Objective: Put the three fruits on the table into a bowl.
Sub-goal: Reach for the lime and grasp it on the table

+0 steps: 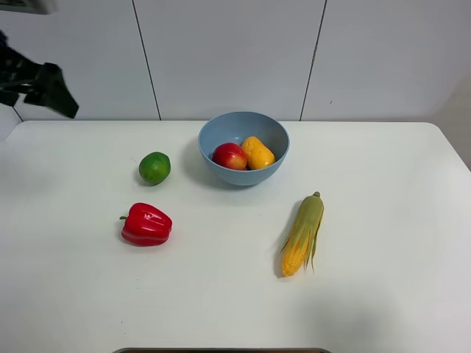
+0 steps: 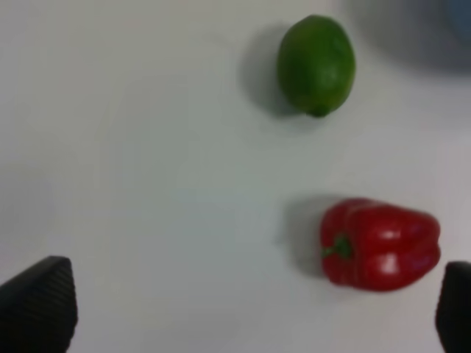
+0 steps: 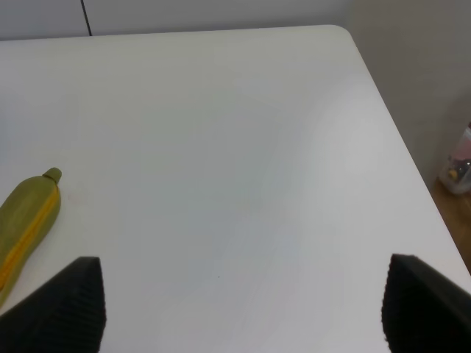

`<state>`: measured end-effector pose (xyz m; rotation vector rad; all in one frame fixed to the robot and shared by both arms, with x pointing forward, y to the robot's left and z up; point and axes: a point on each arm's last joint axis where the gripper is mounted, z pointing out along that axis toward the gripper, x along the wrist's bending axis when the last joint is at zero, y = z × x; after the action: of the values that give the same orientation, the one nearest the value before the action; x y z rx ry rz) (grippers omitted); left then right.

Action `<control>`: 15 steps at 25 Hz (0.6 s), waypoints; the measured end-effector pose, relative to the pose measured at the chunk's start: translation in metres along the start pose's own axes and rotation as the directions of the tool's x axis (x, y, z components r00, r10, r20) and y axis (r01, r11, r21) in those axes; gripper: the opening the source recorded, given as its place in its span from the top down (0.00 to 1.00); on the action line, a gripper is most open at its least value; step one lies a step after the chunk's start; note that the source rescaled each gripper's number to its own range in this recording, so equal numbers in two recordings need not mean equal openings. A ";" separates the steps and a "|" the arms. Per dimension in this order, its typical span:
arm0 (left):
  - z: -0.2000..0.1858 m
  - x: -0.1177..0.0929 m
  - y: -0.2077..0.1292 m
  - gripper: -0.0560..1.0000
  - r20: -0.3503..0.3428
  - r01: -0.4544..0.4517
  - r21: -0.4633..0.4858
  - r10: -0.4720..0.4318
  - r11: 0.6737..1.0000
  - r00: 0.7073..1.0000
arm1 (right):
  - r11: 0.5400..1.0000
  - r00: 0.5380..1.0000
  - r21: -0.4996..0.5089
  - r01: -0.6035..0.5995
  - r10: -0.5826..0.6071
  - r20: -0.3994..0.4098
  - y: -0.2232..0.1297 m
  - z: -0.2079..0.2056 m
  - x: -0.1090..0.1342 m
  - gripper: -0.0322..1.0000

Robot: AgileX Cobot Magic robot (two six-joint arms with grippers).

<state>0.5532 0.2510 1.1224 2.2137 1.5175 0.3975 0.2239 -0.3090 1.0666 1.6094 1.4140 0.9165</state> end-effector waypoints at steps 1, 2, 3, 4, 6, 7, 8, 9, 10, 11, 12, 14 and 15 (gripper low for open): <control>0.015 -0.002 0.009 0.00 0.014 -0.015 0.031 0.015 0.999 1.000 | 1.000 1.000 0.000 0.000 0.000 0.000 0.000 0.000 0.000 0.50; 0.025 -0.005 0.018 0.00 0.027 -0.030 0.045 0.028 0.999 0.999 | 1.000 1.000 0.000 0.000 0.000 0.000 0.000 0.000 0.000 0.50; 0.038 -0.006 0.026 0.00 0.037 -0.041 0.065 0.039 0.997 0.999 | 1.000 1.000 0.000 0.000 0.000 0.000 0.000 0.000 0.000 0.50; 0.051 -0.009 0.033 0.00 0.049 -0.056 0.083 0.052 0.995 0.997 | 1.000 1.000 0.000 0.000 0.000 0.000 0.000 0.000 0.000 0.50; 0.074 -0.017 0.041 0.00 0.072 -0.088 0.119 0.080 0.989 0.994 | 1.000 1.000 0.000 0.000 0.000 0.000 0.000 0.000 0.000 0.50; 0.085 -0.020 0.043 0.00 0.083 -0.102 0.137 0.091 0.985 0.992 | 1.000 1.000 0.000 0.000 0.000 0.000 0.000 0.000 0.000 0.50; 0.096 -0.024 0.044 0.00 0.094 -0.117 0.156 0.103 0.981 0.990 | 1.000 1.000 0.000 0.000 0.000 0.000 0.000 0.000 0.000 0.50; 0.104 -0.028 0.045 0.00 0.103 -0.130 0.168 0.114 0.977 0.988 | 1.000 1.000 0.000 0.000 0.000 0.000 0.000 0.000 0.000 0.50; 0.113 -0.031 0.044 0.00 0.112 -0.142 0.185 0.123 0.972 0.986 | 1.000 1.000 0.000 0.000 0.000 0.000 0.000 0.000 0.000 0.50; 0.121 -0.034 0.044 0.00 0.118 -0.151 0.194 0.130 0.969 0.985 | 1.000 1.000 0.000 0.000 0.000 0.000 0.000 0.000 0.000 0.50; 0.128 -0.036 0.044 0.00 0.122 -0.157 0.199 0.135 0.967 0.983 | 1.000 1.000 0.000 0.000 0.000 0.000 0.000 0.000 0.000 0.50; 0.141 -0.039 0.043 0.00 0.127 -0.167 0.205 0.143 0.964 0.982 | 1.000 1.000 0.000 0.000 0.000 0.000 0.000 0.000 0.000 0.50; 0.147 -0.040 0.043 0.00 0.127 -0.169 0.204 0.145 0.964 0.981 | 1.000 1.000 0.000 0.000 0.000 0.000 0.000 0.000 0.000 0.50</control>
<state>0.6413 0.1730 1.0160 2.4887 1.3870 0.1599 0.2239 -0.3090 1.0666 1.6094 1.4140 0.9165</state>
